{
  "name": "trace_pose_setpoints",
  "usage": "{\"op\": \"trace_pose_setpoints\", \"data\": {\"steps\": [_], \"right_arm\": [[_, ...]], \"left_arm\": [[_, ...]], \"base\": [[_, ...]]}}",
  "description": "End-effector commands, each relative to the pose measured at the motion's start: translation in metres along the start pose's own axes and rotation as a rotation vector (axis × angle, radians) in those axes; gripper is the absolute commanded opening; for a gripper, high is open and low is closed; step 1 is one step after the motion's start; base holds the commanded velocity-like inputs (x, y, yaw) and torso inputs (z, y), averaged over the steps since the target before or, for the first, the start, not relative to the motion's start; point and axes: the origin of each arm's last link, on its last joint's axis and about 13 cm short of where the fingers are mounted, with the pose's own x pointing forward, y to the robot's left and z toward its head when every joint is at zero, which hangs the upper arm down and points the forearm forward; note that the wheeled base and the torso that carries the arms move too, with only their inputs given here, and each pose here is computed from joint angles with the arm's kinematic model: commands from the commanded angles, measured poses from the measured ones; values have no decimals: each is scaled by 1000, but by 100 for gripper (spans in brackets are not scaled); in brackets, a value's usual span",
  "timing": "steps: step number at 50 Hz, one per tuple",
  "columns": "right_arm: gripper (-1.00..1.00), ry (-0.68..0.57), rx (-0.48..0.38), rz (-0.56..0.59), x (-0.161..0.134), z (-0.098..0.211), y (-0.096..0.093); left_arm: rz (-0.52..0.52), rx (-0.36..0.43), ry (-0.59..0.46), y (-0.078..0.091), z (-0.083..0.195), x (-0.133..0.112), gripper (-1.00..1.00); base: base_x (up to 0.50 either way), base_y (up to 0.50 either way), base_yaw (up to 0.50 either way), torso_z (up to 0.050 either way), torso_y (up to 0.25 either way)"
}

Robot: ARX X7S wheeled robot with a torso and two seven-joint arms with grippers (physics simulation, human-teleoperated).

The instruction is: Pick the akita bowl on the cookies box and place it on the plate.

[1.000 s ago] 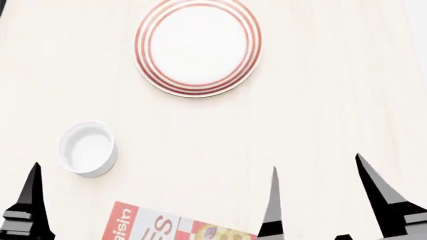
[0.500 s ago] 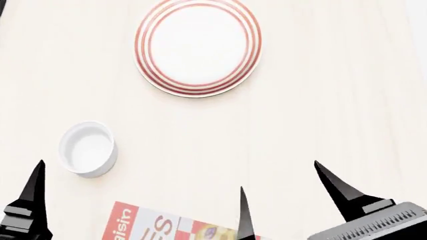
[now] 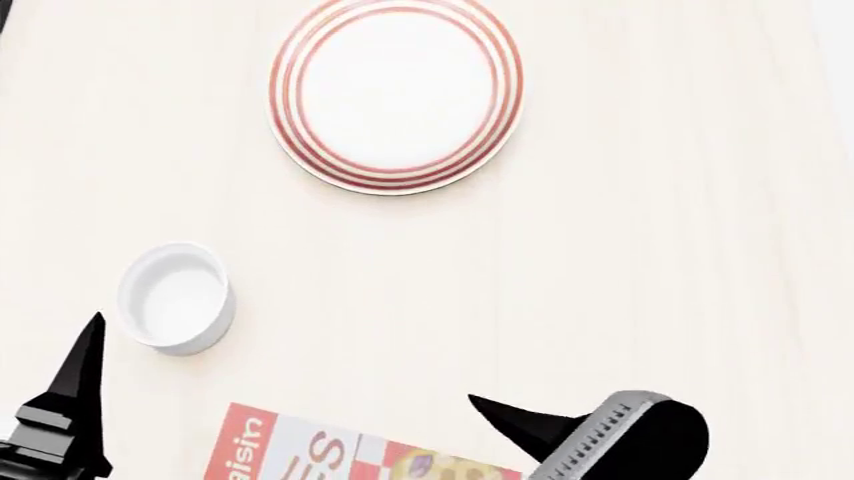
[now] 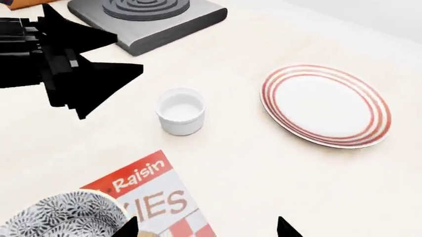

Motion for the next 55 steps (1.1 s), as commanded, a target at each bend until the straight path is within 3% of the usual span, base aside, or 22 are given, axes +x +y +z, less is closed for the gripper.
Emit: {"op": "trace_pose_setpoints", "data": {"steps": [1,6,24,37,55], "right_arm": [[100,97,-86,149,-5,12,8],[100,144,-135,224,-4,12,15],[100,227,-211,333,-5,26,24],[100,282,-285,416,-10,27,42],[100,393,-324,447,0,25,45]], "left_arm": [[-17,9,-2,0,1,0,100],[-20,11,-2,0,1,0,100],[-26,21,-4,0,1,-2,100],[-38,28,-4,-2,0,-3,100],[-38,27,-7,-1,-1,-4,100]], "base": [[0,0,0,0,0],[0,0,0,0,0],[0,0,0,0,0],[0,0,0,0,0],[0,0,0,0,0]]}}
